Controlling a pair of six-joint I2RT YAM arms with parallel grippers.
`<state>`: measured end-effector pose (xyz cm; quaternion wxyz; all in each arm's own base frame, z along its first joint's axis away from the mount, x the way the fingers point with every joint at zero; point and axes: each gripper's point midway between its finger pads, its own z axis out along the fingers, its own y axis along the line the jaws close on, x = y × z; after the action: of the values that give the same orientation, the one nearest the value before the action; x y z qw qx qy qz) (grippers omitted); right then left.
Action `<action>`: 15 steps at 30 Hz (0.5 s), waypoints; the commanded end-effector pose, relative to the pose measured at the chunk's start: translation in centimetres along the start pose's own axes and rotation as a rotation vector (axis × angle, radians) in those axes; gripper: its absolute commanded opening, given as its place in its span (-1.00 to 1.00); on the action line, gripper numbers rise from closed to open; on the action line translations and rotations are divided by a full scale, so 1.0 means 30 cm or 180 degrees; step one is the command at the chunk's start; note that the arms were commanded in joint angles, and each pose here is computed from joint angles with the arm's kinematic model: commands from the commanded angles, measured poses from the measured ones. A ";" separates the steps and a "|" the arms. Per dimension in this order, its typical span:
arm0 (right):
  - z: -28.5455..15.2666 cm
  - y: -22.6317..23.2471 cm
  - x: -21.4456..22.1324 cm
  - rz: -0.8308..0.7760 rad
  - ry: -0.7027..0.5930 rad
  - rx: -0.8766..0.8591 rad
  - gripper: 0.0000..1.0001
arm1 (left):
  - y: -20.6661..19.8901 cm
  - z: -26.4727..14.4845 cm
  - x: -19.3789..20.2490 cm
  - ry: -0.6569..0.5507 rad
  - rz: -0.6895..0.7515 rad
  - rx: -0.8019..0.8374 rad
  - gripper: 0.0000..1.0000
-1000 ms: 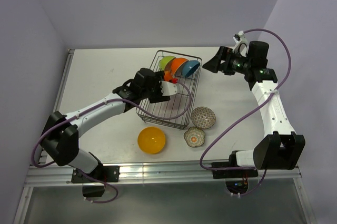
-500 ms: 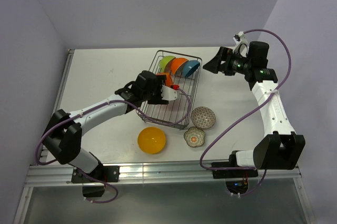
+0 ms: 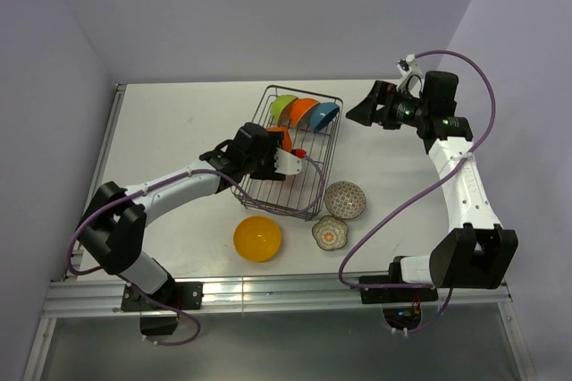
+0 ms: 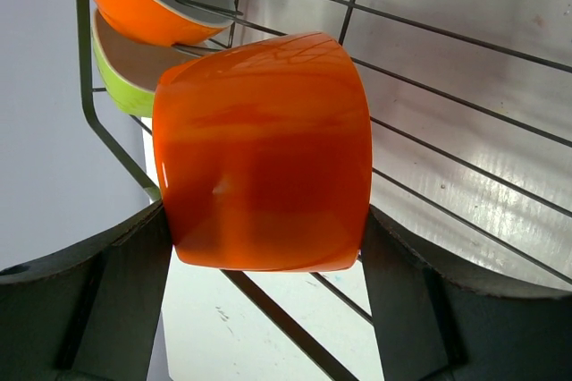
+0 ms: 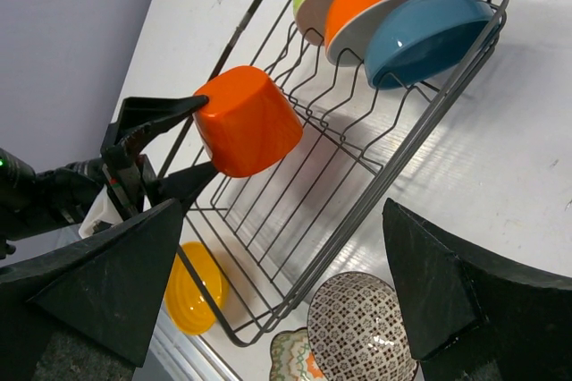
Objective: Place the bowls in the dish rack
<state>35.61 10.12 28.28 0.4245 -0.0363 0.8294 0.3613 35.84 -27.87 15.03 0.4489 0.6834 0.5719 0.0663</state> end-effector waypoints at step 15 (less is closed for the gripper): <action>-0.020 0.022 -0.038 -0.0126 -0.0078 -0.0046 1.00 | 0.016 0.029 0.012 0.0074 0.0128 -0.0102 -0.57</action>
<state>35.45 10.07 28.08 0.4192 -0.0336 0.8320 0.3618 35.77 -27.55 13.12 0.4271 0.6956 0.5725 0.0770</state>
